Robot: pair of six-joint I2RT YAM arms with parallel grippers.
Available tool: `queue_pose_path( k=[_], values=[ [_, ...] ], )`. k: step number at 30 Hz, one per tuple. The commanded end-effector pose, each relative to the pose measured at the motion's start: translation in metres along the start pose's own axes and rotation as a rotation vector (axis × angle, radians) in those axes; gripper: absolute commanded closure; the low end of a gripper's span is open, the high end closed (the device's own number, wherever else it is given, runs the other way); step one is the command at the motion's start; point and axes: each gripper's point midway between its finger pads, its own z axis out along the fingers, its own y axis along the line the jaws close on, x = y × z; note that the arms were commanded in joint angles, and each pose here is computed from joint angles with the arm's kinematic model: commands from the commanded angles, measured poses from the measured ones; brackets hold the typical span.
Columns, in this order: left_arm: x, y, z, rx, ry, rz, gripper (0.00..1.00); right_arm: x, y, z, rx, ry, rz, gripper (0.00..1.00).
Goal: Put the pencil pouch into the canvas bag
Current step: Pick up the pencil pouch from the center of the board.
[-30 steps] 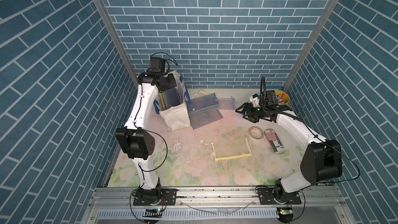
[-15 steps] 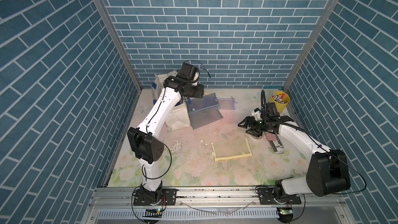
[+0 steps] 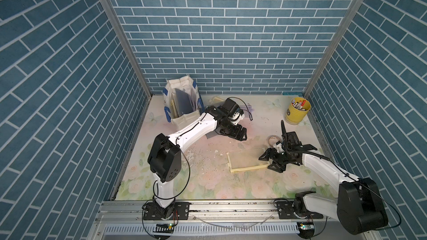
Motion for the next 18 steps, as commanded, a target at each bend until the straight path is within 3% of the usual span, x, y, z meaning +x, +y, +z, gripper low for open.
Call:
queue_pose_path(
  k=[1,12,18],
  values=[
    [0.010,0.006,0.028,0.045,0.047,-0.001,0.13,0.004,-0.009,0.007,0.004,0.013,0.045,0.27],
    [0.021,0.040,0.089,0.012,0.121,-0.025,0.11,-0.020,-0.023,0.028,0.059,-0.022,0.027,0.27],
    [0.043,0.044,0.101,0.046,0.144,-0.074,0.12,-0.033,-0.020,0.035,0.056,-0.036,0.007,0.28]
  ],
)
